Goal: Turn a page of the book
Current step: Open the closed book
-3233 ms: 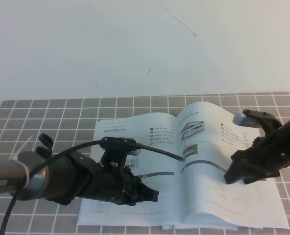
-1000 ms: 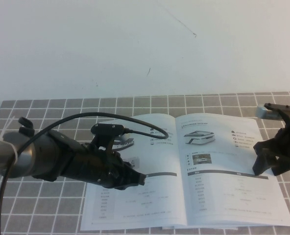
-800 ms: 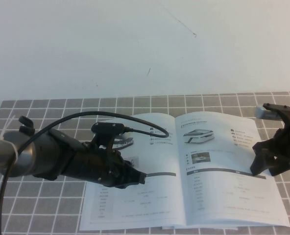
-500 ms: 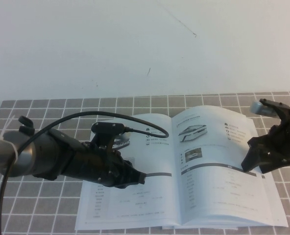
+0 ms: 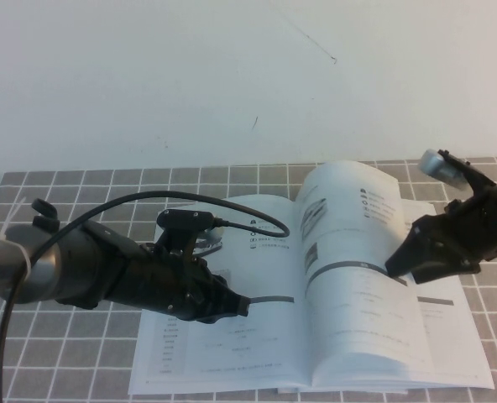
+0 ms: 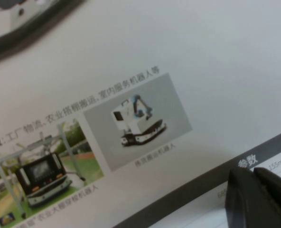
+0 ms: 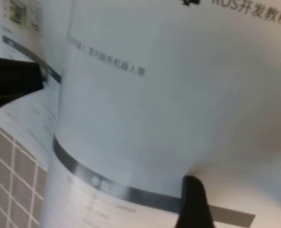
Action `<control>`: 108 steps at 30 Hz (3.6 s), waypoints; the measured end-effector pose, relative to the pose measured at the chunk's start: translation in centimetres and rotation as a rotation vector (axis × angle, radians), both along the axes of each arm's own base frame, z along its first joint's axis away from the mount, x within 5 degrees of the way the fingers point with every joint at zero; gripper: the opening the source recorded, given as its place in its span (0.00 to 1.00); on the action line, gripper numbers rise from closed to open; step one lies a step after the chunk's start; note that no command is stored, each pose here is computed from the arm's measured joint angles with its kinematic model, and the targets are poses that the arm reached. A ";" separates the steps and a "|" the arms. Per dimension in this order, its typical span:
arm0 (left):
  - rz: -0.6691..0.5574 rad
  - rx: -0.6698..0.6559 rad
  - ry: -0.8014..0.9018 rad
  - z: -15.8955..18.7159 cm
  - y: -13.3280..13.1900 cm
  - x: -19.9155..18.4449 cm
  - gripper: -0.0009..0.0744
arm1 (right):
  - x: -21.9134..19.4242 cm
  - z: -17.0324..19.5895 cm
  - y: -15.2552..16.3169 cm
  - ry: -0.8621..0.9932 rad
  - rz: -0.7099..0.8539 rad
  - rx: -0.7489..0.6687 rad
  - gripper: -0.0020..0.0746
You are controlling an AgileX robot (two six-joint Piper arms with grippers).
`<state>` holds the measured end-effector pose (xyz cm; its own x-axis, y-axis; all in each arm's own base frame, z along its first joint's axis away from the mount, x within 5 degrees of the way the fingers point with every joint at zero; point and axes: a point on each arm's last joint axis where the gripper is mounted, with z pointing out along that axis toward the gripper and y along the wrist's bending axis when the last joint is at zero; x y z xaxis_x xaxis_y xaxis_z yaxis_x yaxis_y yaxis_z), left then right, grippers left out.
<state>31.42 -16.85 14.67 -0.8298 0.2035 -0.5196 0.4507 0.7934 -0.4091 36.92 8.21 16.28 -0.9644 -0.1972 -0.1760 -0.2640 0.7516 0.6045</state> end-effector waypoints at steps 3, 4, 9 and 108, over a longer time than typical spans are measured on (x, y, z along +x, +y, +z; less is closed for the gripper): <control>-0.004 -0.001 0.001 0.0 0.0 0.0 0.01 | 0.1 0.7 0.5 -0.023 -0.010 0.069 0.60; -0.004 -0.001 0.001 0.0 0.0 0.0 0.01 | 0.1 1.1 0.6 -0.033 -0.007 0.095 0.60; -0.006 -0.002 0.002 0.0 0.0 0.0 0.01 | -0.1 3.5 1.4 -0.097 0.001 0.228 0.60; 0.143 -0.072 -0.394 16.5 6.4 -4.6 0.01 | -2.4 -1.7 14.3 -0.196 0.178 0.253 0.03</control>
<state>26.85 -10.44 31.16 -0.5817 0.0521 -0.8117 0.4712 0.8351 -0.2841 34.57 22.53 14.54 -0.8624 -0.2852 -0.4183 -0.5059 0.5167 0.6907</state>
